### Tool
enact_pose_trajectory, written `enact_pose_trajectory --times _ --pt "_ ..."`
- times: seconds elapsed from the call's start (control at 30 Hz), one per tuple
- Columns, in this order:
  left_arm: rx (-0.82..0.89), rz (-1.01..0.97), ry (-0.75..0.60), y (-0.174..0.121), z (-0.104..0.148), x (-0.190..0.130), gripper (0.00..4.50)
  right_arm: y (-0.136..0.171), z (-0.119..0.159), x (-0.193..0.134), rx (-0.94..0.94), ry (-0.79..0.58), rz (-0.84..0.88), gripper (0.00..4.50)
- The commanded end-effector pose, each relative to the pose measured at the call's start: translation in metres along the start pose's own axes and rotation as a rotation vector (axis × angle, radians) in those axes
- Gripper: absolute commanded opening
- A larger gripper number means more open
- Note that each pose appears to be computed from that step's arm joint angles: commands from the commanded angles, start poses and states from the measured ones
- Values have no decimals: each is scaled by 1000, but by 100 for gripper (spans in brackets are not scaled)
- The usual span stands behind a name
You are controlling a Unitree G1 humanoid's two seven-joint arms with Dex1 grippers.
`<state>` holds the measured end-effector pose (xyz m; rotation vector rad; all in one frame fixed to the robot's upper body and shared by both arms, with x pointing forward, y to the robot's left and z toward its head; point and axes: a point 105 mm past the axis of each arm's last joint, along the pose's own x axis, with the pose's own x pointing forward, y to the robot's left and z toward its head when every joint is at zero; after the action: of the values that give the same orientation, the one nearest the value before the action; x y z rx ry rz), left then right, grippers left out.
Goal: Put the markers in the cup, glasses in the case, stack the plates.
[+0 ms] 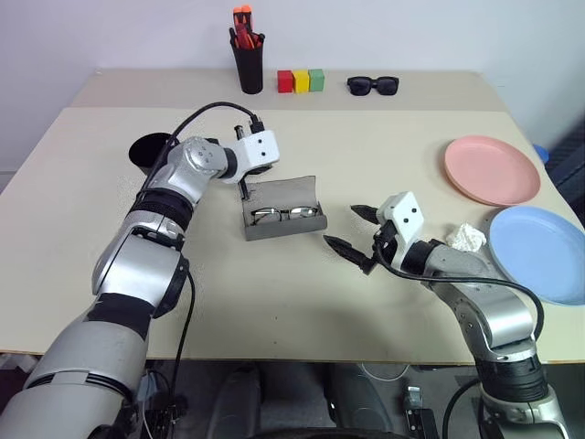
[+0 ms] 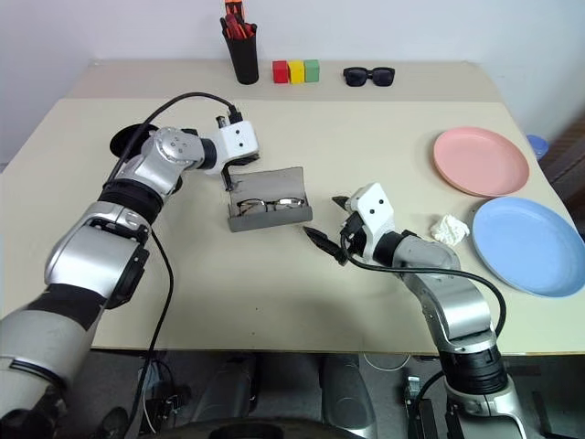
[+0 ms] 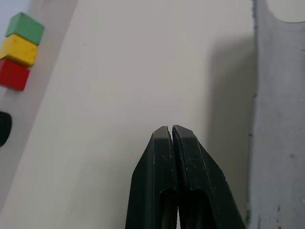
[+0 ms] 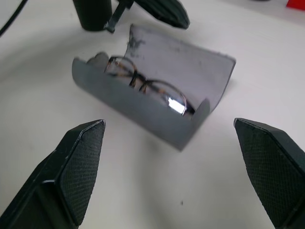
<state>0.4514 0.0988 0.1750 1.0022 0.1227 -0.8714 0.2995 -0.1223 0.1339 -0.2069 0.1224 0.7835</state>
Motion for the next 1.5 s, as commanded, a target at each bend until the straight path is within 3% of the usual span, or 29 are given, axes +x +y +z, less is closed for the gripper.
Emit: enact_pose_trajectory --times 0.03,0.4,0.53,0.77,1.13,1.33,1.43,1.5 --pt "28 2 -21 6 7 -4 5 0 14 -9 -39 -49 3 446" --pt "17 -67 -16 -9 0 -1 5 -29 5 -41 -43 -10 -77 446" --pt "2 -168 -79 -24 5 -2 5 -35 2 -53 -45 7 -115 446" --pt "-36 -318 -207 -47 24 -14 5 -35 1 -53 -43 5 -127 446" --pt "-24 -373 -255 -82 33 -36 5 -45 -6 -60 -38 22 -148 446" --pt "-23 -415 -179 -109 11 -42 5 -50 -9 -62 -38 39 -167 446" --pt "-59 -361 -192 -107 12 -39 5 -57 -10 -65 -33 47 -209 446" --pt "-128 -212 -303 -83 27 -37 5 -66 -8 -68 -44 44 -264 446"
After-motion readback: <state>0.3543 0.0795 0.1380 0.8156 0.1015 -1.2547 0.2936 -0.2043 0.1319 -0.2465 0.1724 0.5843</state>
